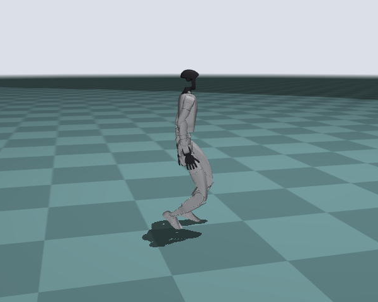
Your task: Run
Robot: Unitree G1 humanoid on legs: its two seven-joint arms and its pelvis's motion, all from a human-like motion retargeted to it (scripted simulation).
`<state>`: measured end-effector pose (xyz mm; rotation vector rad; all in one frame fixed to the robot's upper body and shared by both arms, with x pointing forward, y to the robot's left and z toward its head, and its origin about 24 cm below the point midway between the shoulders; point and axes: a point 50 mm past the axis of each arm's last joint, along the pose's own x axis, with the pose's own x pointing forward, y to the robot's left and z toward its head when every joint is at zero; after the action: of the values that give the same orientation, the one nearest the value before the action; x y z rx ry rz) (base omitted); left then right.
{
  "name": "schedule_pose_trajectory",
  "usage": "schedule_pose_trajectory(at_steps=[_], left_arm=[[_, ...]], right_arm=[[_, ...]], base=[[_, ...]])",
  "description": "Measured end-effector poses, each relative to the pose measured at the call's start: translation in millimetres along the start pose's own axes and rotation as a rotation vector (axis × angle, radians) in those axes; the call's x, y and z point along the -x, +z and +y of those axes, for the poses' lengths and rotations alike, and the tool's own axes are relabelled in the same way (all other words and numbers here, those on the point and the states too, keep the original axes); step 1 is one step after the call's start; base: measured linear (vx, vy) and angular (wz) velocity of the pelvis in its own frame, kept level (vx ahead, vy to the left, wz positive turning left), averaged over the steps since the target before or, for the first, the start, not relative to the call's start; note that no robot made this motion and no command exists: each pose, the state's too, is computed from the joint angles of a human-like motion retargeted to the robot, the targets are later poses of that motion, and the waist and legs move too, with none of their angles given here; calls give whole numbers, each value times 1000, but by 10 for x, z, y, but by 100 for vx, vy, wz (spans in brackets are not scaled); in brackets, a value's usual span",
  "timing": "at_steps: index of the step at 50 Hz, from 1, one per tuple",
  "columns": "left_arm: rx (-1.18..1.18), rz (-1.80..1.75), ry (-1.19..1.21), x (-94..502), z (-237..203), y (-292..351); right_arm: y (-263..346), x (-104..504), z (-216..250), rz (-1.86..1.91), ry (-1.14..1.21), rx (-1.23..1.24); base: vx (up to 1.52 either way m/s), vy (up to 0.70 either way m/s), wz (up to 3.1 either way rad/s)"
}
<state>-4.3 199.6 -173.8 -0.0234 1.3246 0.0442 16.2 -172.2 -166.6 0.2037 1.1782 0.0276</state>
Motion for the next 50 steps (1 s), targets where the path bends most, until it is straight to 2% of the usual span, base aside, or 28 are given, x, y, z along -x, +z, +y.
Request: schedule_pose_trajectory(at_steps=[7, 14, 20, 30, 37, 42, 50], left_arm=[[-75, 17, -29, -52, -117, 78], [74, -70, -18, -82, -81, 293], [56, -122, -9, -88, 60, 477], [-8, -86, -48, -101, -61, 408], [-136, -39, -21, -97, -149, 273], [-217, -4, -145, -71, -315, 131], [-374, 124, -404, 32, -570, -212]], right_arm=[[176, -71, -77, 5, -44, 181], [-277, 30, -38, 190, -3, 95], [-443, 75, 92, 228, 44, 76], [-371, 24, 191, 156, -2, 5], [-117, -83, 233, 48, -60, 153], [-152, -78, 252, 76, -17, 195], [-280, 31, 190, 114, 77, 131]], base=[[2, 13, -28], [-4, 6, 33], [-11, -9, -21], [-12, -10, -163], [-3, -15, -200], [12, 4, -285], [29, 19, -285]])
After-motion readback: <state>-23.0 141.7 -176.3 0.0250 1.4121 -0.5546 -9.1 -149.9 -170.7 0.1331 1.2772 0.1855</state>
